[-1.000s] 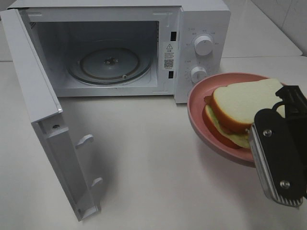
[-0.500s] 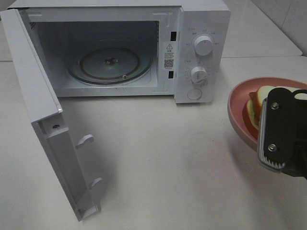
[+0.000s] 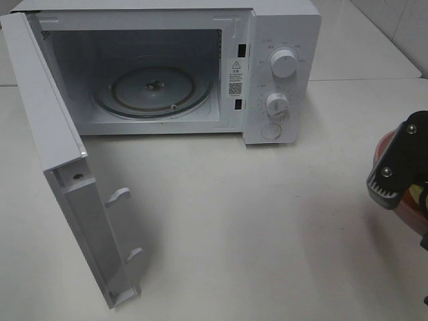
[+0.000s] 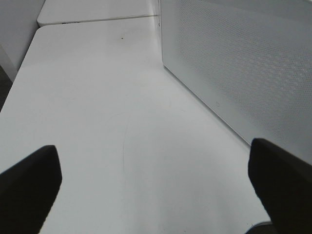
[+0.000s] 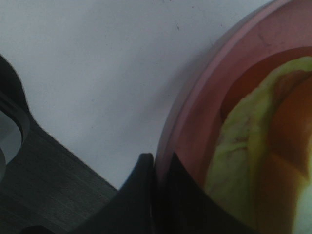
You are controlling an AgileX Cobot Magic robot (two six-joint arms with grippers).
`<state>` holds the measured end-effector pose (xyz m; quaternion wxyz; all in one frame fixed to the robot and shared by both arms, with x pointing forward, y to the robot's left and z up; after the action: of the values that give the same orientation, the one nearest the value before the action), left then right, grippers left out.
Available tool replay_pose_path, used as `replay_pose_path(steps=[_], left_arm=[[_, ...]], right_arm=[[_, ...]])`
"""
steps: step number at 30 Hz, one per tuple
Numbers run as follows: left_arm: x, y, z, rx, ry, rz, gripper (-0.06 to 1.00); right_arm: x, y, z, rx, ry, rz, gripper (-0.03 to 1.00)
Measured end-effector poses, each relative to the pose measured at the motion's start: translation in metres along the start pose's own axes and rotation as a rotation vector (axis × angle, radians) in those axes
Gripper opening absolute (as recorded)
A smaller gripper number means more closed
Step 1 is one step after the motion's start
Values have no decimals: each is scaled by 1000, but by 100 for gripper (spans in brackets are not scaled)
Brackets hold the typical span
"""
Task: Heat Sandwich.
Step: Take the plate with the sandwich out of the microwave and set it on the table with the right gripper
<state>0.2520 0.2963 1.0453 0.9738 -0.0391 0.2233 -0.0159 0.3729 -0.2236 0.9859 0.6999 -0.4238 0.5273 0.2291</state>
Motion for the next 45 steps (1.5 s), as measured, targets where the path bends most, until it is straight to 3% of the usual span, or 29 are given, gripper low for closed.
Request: replay_pose_path(steps=[7, 20, 26, 45], left_arm=[[0, 0, 0, 0, 0, 0, 98], [0, 0, 0, 0, 0, 0, 98], [0, 0, 0, 0, 0, 0, 98], [0, 0, 0, 0, 0, 0, 98]], right_arm=[[0, -5, -2, 132, 14, -46, 3], [12, -12, 3, 219, 58, -86, 3], [35, -31, 7, 331, 123, -76, 3], [84, -83, 20, 514, 196, -52, 3]])
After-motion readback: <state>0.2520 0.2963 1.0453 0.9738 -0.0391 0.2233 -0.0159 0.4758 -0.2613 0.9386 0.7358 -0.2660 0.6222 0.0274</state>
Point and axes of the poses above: a point on each arm's last joint axis where the gripper is mounted, x pointing out along that axis toward the gripper, y along the wrist's bending axis when the last joint is at zero, z = x × y, the point moved 2 cm from there along x, pointing out along that axis toward the gripper, and after that the axes turned 8 degrees about -x, right-handed, at the moved point
